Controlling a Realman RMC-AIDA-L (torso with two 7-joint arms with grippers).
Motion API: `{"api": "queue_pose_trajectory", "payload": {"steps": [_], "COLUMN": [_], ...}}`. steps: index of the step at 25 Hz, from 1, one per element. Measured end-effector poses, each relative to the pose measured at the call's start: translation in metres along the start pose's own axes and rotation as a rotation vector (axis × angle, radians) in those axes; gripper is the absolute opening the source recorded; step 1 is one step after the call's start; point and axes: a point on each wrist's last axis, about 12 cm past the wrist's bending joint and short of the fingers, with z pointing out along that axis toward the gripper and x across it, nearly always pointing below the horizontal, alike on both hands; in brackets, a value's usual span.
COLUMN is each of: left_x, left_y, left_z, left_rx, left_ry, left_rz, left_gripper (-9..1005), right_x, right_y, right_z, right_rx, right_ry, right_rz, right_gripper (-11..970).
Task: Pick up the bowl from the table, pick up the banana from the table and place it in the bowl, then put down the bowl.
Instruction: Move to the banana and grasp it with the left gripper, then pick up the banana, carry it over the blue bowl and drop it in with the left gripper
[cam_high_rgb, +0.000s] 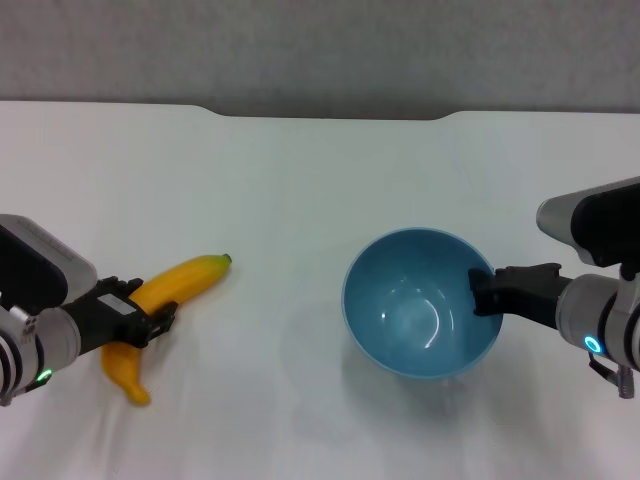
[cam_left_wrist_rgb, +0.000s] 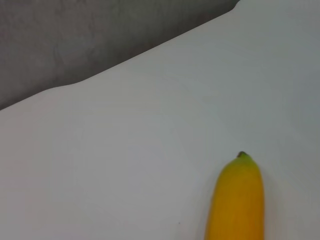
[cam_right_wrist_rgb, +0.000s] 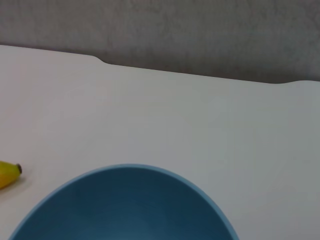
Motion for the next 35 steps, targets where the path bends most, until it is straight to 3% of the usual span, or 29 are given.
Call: {"api": "queue_pose_trajectory", "payload": {"steps": [10,16,21,24,25,35], "left_x": [0.001,-0.008,-0.029,-0.046,-0.055,-0.073], "left_y": [0.0,0.003,0.007,0.006,0.005,-0.003], "left_z": [-0.001,-0.01,-0.036,-0.054,-0.063,-0.07], "left_rx": [-0.004,-0.002,0.013,0.071,0.136,0.392], "left_ry": [-0.002,-0.067,-0.197,-0.287,-0.339,-0.497], "left_rz": [-0.012,-0.085,-0.167,-0.224,-0.274,-0.467], "left_gripper": [502,508,513,515,516,526], "right_x": [0.001,0.004,0.006,0.008,0.007,-0.008], "right_y": [0.0,-0.002,-0.005,-0.007,-0.007,0.008], "right_z": [0.0,0.0,0.001,0.003,0.004,0.011], "right_rx": [-0.001,0.007,0.015,0.019,0.017,-0.031], "right_ry": [0.0,0.0,0.004,0.003,0.001,-0.032], "right_rz": [0.0,0.009,0.015,0.02,0.019,-0.009], "right_gripper": [35,35,35,35,35,35]}}
